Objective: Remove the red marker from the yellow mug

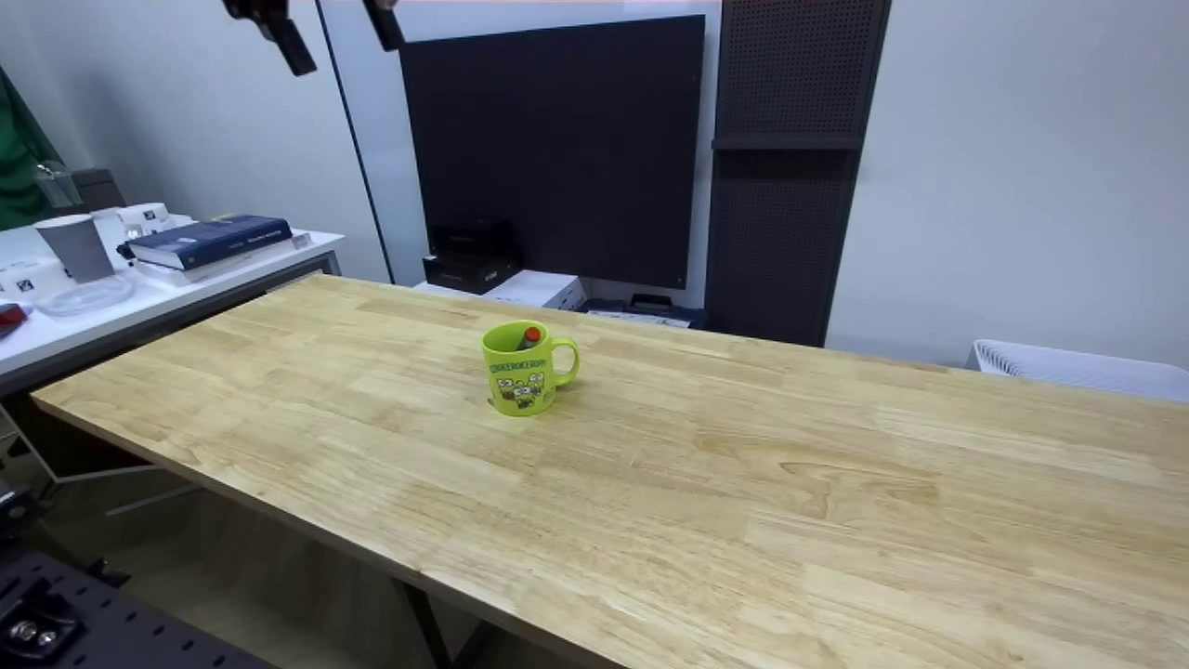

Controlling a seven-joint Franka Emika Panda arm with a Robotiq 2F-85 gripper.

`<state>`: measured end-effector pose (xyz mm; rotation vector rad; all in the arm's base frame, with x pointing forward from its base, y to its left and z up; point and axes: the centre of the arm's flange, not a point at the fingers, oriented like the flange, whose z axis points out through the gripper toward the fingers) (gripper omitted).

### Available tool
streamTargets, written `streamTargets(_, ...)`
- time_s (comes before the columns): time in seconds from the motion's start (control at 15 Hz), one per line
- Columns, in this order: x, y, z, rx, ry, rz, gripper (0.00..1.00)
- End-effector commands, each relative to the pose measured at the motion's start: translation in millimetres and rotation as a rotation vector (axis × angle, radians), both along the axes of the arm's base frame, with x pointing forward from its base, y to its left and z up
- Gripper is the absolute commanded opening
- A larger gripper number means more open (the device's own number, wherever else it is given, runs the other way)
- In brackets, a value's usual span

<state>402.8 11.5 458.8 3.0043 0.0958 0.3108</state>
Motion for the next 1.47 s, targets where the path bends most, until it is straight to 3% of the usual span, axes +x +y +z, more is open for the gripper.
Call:
streamTargets(0.0, 27, -54, -41, -0.049, -0.002, -0.045, 1.0)
streamTargets(0.33, 52, -104, -102, -0.021, 0.064, -0.07, 1.0)
streamTargets(0.47, 61, -96, -119, 0.016, 0.079, -0.034, 1.0)
streamTargets(0.53, 37, -99, -111, -0.005, 0.07, -0.054, 1.0)
streamTargets(0.87, 39, -99, -117, -0.003, 0.077, -0.048, 1.0)
streamTargets(0.93, 40, -97, -121, 0.002, 0.094, 0.002, 1.0)
streamTargets(1.4, 67, -91, -198, -0.025, 0.238, 0.145, 1.0)
